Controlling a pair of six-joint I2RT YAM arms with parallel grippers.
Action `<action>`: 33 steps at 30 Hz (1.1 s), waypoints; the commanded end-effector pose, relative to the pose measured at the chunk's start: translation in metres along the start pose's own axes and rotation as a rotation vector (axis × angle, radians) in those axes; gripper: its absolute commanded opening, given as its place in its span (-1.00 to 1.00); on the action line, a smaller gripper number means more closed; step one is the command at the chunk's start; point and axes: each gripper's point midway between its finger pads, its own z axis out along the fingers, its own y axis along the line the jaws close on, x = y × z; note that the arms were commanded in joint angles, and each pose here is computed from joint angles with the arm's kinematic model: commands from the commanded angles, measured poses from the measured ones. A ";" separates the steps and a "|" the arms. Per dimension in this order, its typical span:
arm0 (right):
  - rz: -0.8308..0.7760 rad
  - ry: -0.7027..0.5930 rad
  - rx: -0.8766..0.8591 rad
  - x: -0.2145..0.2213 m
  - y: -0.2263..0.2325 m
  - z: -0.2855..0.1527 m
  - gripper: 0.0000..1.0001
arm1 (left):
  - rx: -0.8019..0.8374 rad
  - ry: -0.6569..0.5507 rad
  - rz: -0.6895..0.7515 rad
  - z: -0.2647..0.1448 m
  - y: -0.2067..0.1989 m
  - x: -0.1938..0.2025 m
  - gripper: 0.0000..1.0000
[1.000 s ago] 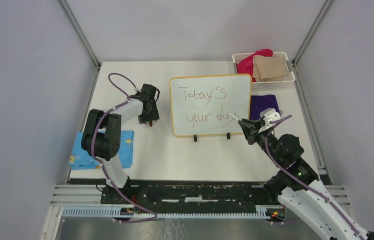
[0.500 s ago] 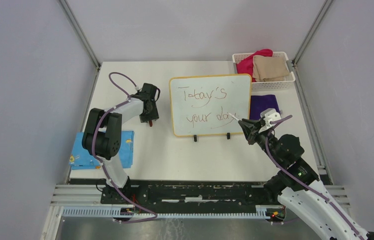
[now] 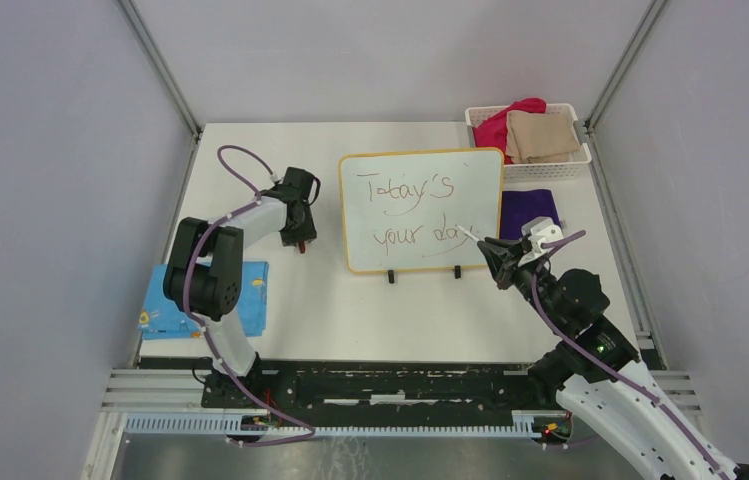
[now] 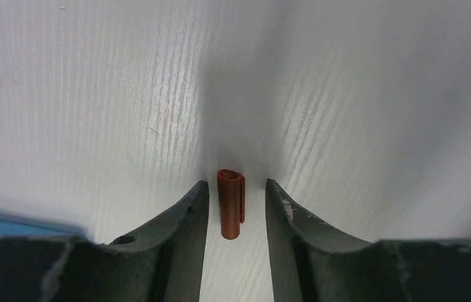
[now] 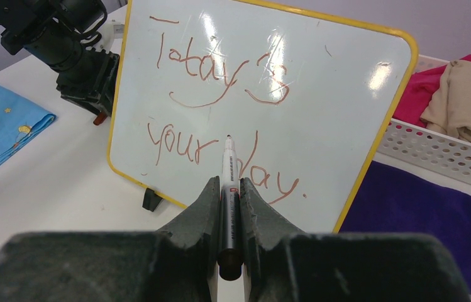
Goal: Write a sentence on the whiteboard
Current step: Close the whiteboard marker at the center of the board.
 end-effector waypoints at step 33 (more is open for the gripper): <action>0.006 -0.058 0.008 -0.020 -0.001 0.000 -1.00 | -0.083 0.121 0.081 0.002 0.030 0.046 -0.96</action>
